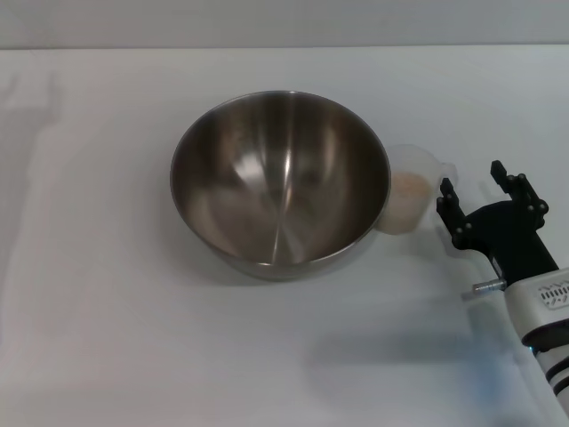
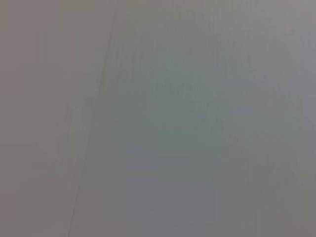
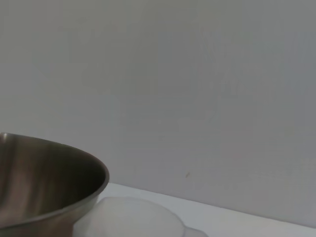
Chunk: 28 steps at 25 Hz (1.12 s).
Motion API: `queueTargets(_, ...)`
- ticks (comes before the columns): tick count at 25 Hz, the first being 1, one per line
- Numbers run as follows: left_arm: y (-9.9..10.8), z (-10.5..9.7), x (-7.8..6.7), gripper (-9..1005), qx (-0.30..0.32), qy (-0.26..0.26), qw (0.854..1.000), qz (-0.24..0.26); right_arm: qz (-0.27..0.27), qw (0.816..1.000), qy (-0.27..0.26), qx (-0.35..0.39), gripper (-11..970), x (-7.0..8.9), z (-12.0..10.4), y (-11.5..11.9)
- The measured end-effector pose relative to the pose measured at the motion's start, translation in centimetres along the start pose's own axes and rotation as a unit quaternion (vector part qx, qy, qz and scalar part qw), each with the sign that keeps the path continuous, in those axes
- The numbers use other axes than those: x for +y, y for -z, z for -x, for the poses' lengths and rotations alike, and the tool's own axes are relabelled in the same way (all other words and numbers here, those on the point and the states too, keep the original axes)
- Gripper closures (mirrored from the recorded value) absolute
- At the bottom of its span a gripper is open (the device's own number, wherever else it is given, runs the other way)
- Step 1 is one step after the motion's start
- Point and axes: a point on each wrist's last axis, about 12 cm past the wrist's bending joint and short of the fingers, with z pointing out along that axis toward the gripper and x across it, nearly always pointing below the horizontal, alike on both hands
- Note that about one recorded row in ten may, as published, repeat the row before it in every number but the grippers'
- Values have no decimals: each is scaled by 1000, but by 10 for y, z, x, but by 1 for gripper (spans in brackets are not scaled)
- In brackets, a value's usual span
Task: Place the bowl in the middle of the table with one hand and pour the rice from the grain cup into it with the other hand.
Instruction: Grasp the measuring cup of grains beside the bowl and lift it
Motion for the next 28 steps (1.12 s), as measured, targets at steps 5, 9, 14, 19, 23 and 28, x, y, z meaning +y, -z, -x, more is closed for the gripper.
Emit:
queueTargets(5,2,0,0,452,-3,1,1000,3,3,1000,0,-1,305,-3,0,-5)
queueTargets(9,3,0,0,452,-4,2,1000,6,5,1000,4,-2,305,-6,1,-11)
queueTargets(14,4,0,1,453,-5,2,1000,9,15,1000,8,-2,306,-6,4,-20)
queueTargets(19,6,2,2,452,-10,1,1000,9,20,1000,1,-7,353,-7,5,-23)
queueTargets(23,6,3,2,453,-12,2,1000,10,22,1000,-3,-12,506,-11,6,-27)
queueTargets(28,8,3,1,453,-16,3,1000,11,23,1000,-1,-13,645,-11,7,-28)
